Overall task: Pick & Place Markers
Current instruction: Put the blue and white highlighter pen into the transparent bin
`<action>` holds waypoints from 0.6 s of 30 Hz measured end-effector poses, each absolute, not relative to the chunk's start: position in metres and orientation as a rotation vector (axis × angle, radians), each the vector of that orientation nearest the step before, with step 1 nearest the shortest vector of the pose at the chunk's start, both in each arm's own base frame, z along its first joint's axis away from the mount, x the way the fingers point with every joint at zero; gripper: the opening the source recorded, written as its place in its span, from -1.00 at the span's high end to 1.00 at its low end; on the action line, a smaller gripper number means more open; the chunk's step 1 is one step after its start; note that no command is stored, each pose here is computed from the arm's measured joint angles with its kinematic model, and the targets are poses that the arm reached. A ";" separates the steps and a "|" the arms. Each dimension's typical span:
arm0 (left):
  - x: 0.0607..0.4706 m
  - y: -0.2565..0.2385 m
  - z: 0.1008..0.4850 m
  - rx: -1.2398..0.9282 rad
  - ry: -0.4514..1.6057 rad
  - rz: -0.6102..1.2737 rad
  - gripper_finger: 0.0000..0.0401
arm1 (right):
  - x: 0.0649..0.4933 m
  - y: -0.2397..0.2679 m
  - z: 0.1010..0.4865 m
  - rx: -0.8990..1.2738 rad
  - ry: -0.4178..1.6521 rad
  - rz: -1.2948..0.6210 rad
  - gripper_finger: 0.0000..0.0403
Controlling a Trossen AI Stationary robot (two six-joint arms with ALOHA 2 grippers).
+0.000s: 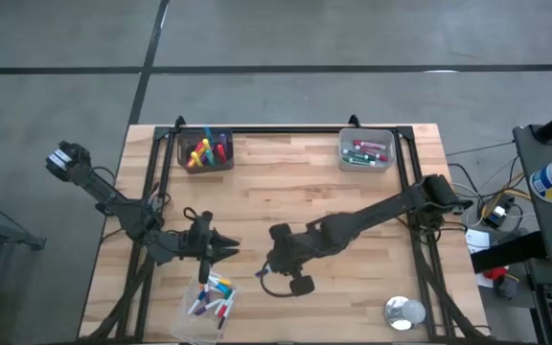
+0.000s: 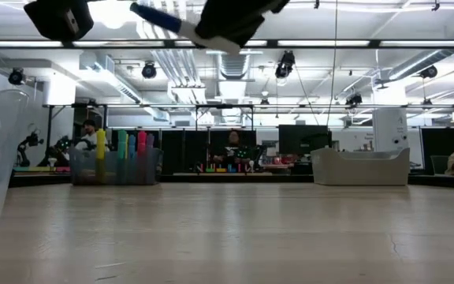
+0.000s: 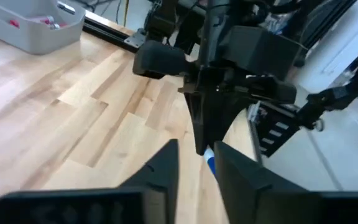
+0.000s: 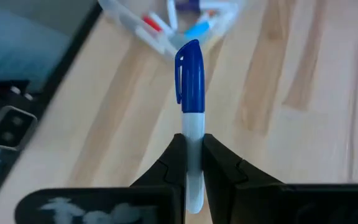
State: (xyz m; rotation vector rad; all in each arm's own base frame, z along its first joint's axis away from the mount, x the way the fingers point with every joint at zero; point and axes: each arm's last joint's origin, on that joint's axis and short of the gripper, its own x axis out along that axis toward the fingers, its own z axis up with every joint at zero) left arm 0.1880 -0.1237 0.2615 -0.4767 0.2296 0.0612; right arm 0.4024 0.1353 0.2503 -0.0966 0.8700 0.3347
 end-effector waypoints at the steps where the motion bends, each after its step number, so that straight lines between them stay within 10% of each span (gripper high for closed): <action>1: 0.188 -0.124 0.261 -0.457 0.228 0.066 0.49 | 0.403 0.133 0.251 -0.092 0.874 0.321 0.89; 18: 0.191 -0.121 0.262 -0.417 0.193 0.121 0.28 | 0.411 0.108 0.292 -0.126 0.724 0.144 0.89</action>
